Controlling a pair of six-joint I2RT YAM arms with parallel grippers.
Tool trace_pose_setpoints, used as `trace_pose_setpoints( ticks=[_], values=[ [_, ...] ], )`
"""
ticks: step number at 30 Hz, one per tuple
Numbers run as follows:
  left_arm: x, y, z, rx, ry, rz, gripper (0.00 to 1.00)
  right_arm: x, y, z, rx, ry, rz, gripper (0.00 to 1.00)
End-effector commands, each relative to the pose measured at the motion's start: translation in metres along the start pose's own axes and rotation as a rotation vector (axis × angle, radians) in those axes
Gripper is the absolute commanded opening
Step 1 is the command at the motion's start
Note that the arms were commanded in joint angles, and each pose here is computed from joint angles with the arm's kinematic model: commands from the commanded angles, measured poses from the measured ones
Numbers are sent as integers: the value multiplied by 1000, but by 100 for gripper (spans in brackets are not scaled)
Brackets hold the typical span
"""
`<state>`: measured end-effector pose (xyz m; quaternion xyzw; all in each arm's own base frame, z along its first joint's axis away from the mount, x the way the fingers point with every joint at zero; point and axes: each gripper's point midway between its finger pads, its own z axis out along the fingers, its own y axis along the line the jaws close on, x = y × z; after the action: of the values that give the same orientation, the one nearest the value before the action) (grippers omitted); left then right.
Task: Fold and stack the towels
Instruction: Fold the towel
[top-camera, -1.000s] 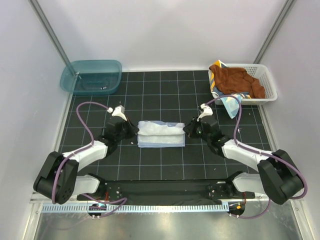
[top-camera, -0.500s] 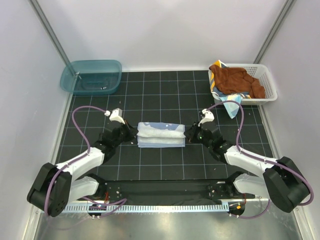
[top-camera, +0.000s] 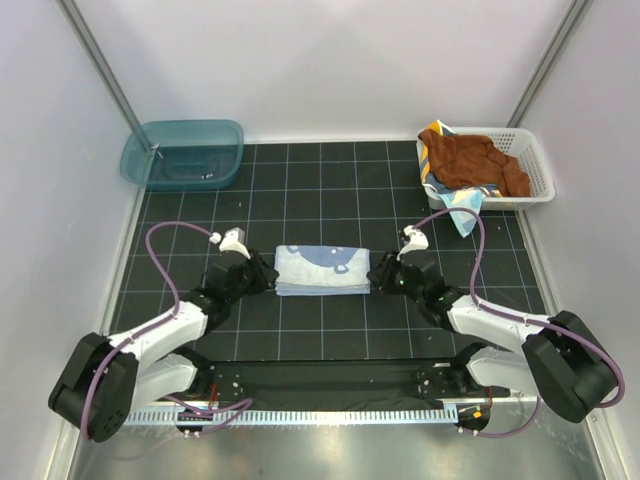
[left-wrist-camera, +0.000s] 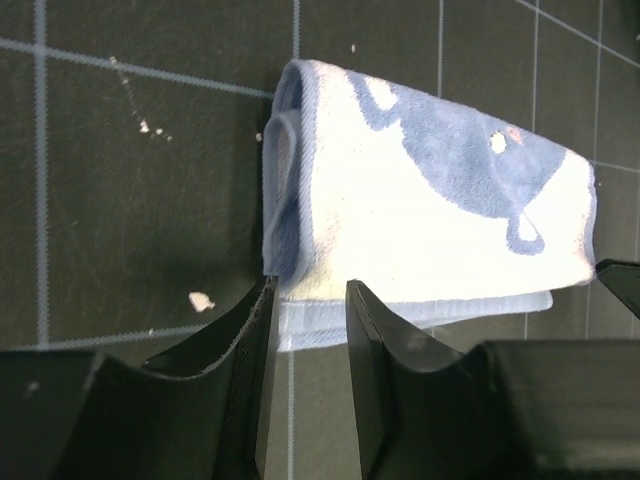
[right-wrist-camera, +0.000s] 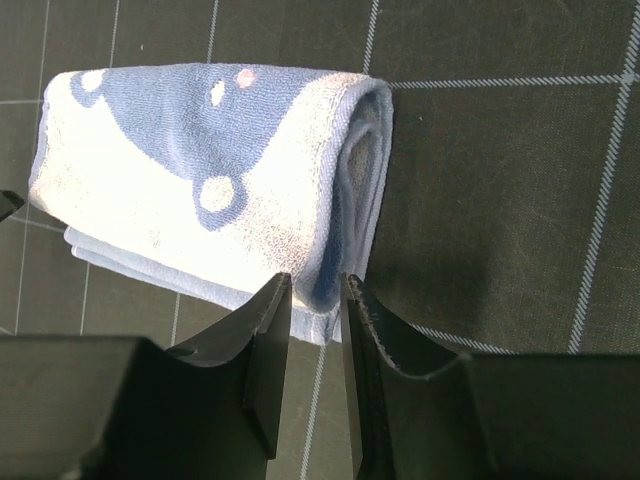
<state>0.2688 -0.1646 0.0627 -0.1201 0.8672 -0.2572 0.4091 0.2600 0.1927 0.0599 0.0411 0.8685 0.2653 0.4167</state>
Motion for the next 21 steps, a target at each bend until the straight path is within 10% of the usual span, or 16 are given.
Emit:
trace_pose_setpoints(
  ticks=[1, 10, 21],
  values=[
    [-10, 1, -10, -40, -27, -11, 36, -16, 7, 0, 2, -53, 6, 34],
    [-39, -2, -9, -169, -34, 57, 35, -33, 10, 0, 61, -71, 29, 41],
    [14, 10, 23, -263, 151, 134, 30, 0, -2, 15, 113, 8, 38, 43]
  ],
)
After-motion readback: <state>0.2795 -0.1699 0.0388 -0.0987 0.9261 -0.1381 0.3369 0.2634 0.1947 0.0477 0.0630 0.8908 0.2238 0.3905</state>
